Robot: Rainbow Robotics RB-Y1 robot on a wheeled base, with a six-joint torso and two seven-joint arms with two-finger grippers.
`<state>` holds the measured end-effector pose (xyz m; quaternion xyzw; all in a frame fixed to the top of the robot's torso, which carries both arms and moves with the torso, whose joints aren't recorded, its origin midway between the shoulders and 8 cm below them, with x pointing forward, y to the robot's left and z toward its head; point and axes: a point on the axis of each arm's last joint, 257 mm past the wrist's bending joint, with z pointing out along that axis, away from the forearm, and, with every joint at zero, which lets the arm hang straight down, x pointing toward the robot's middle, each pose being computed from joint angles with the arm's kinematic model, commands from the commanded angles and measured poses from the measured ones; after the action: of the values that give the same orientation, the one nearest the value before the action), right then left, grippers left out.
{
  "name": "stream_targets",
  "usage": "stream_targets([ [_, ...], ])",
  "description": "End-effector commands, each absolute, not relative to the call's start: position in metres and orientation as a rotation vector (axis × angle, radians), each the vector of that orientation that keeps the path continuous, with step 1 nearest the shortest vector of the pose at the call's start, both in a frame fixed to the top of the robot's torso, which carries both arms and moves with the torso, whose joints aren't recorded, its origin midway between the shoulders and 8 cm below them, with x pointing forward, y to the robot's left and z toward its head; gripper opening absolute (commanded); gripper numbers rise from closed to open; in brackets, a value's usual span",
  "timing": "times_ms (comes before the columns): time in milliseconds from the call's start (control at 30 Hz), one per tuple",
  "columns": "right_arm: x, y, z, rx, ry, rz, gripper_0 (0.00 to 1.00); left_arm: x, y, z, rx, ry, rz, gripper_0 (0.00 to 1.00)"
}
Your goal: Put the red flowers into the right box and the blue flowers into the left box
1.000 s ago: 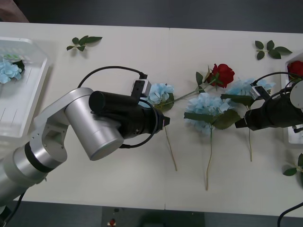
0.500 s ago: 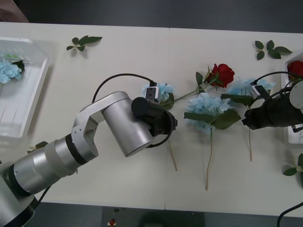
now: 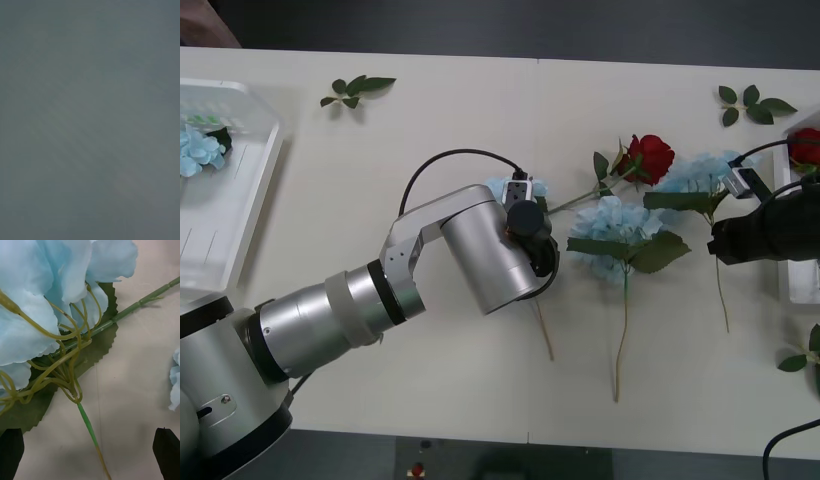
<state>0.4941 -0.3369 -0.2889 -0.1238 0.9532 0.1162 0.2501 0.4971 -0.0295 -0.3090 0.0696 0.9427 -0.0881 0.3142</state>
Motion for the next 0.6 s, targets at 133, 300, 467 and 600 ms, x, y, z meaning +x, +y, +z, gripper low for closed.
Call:
stream_targets([
  [133,0.488,-0.326,-0.211,-0.478,2.447,0.446,0.00,0.507,-0.040,-0.303,0.244,2.443,-0.188,1.00],
  [300,0.479,-0.302,-0.172,-0.536,2.336,0.587,0.00,0.511,-0.038,-0.313,0.299,2.430,-0.123,1.00],
  [467,0.475,-0.269,-0.137,-0.585,2.196,0.762,0.00,0.512,-0.039,-0.317,0.327,2.424,-0.100,1.00],
  [600,0.469,-0.242,-0.107,-0.609,2.082,0.908,0.00,0.509,-0.039,-0.321,0.346,2.424,-0.089,1.00],
])
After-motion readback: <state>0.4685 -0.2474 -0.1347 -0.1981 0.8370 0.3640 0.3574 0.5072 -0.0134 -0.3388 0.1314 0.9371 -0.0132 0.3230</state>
